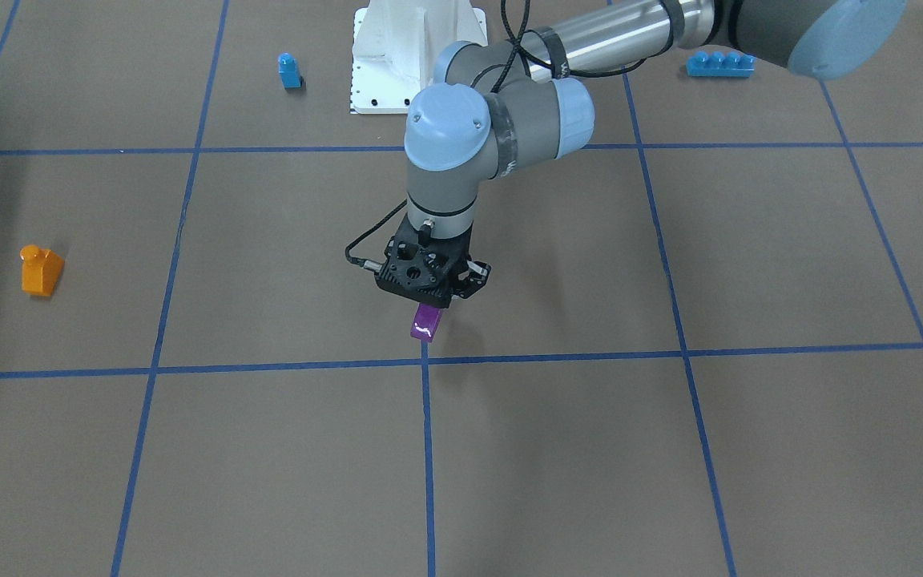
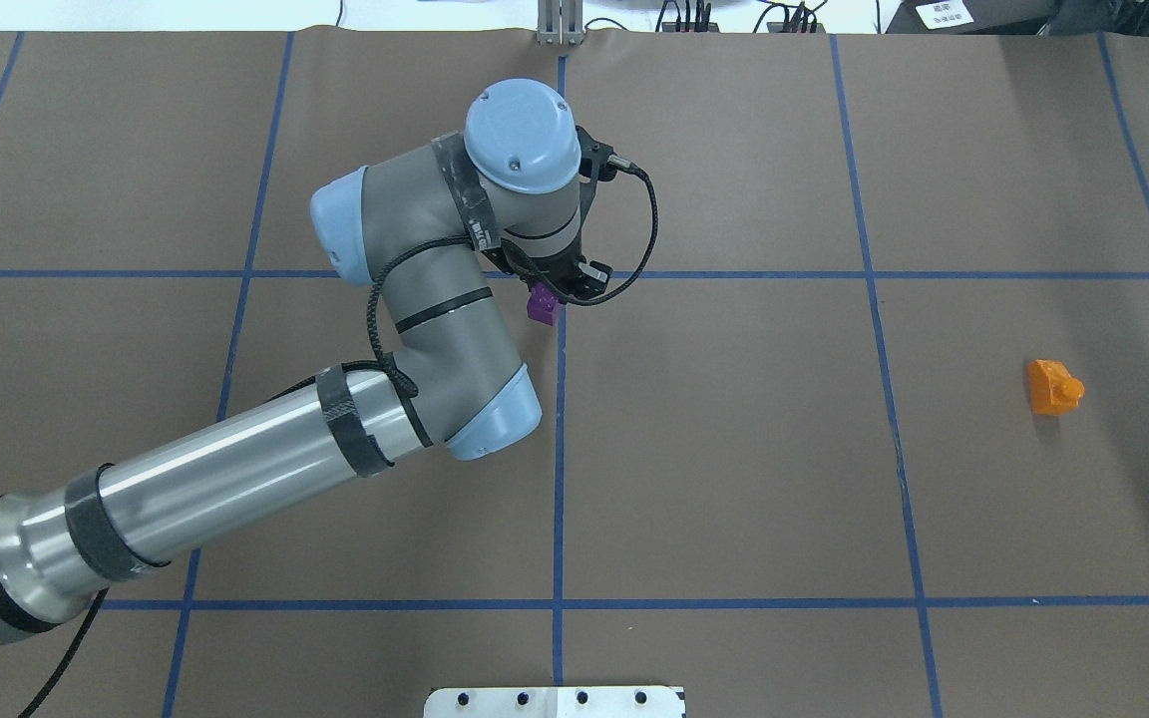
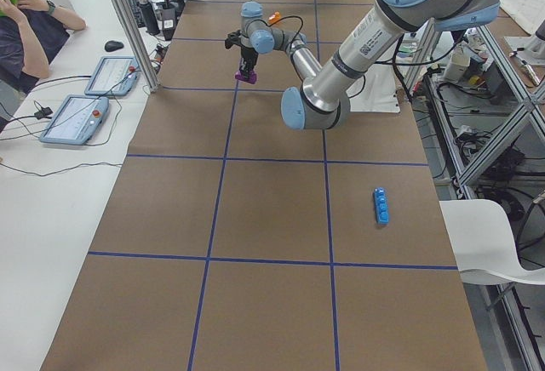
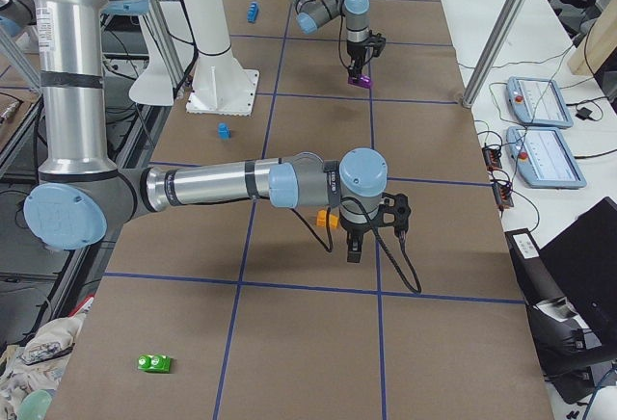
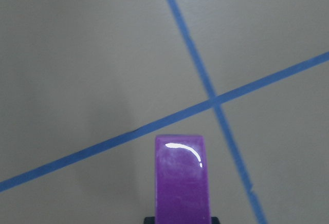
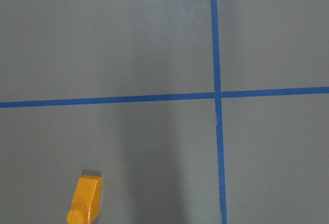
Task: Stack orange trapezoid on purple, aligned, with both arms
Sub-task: 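Carry the purple trapezoid with the left gripper to the table center and set it down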
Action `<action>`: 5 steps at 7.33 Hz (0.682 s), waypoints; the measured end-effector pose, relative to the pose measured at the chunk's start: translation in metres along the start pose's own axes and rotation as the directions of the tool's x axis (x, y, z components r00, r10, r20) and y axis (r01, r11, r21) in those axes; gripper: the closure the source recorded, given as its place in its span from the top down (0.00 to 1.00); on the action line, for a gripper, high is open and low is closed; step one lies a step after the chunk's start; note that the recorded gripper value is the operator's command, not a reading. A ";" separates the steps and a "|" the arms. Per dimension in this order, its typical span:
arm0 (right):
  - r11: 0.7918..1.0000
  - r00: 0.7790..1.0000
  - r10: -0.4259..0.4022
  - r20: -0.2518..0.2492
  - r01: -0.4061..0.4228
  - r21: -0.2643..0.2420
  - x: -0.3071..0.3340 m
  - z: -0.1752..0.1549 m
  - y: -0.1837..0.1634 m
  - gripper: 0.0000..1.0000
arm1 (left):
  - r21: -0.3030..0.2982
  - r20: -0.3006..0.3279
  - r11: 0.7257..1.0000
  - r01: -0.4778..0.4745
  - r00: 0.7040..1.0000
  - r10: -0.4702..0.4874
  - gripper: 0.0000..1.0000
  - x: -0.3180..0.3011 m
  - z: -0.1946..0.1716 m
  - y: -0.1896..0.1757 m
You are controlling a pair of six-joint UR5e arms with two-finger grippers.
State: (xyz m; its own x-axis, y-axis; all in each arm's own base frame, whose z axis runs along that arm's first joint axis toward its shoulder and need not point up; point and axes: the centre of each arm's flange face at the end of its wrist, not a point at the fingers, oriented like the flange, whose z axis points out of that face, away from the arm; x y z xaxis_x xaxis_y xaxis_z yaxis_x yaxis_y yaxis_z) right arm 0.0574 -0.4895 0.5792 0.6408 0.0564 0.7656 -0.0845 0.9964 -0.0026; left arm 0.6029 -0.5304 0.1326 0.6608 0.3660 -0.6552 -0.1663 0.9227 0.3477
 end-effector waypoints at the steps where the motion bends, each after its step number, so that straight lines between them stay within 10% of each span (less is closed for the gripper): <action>1: 1.000 1.000 0.000 0.000 0.000 -0.002 -0.001 0.001 0.000 1.00 | -0.018 0.007 1.000 -0.004 1.000 0.004 0.00 0.009 0.010 0.000; 5: 1.000 1.000 0.001 0.001 -0.001 -0.003 -0.001 0.002 0.000 1.00 | -0.052 0.020 0.999 -0.014 1.000 0.015 0.07 0.017 0.036 0.008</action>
State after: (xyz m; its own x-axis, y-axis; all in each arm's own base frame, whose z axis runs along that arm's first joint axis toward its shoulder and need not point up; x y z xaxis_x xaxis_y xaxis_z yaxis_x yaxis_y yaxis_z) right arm 0.0556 -0.4897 0.5793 0.6397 0.0569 0.7665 -0.0828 0.9966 -0.0048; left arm 0.6393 -0.5212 0.1482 0.6726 0.3774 -0.6365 -0.2135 0.9226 0.3213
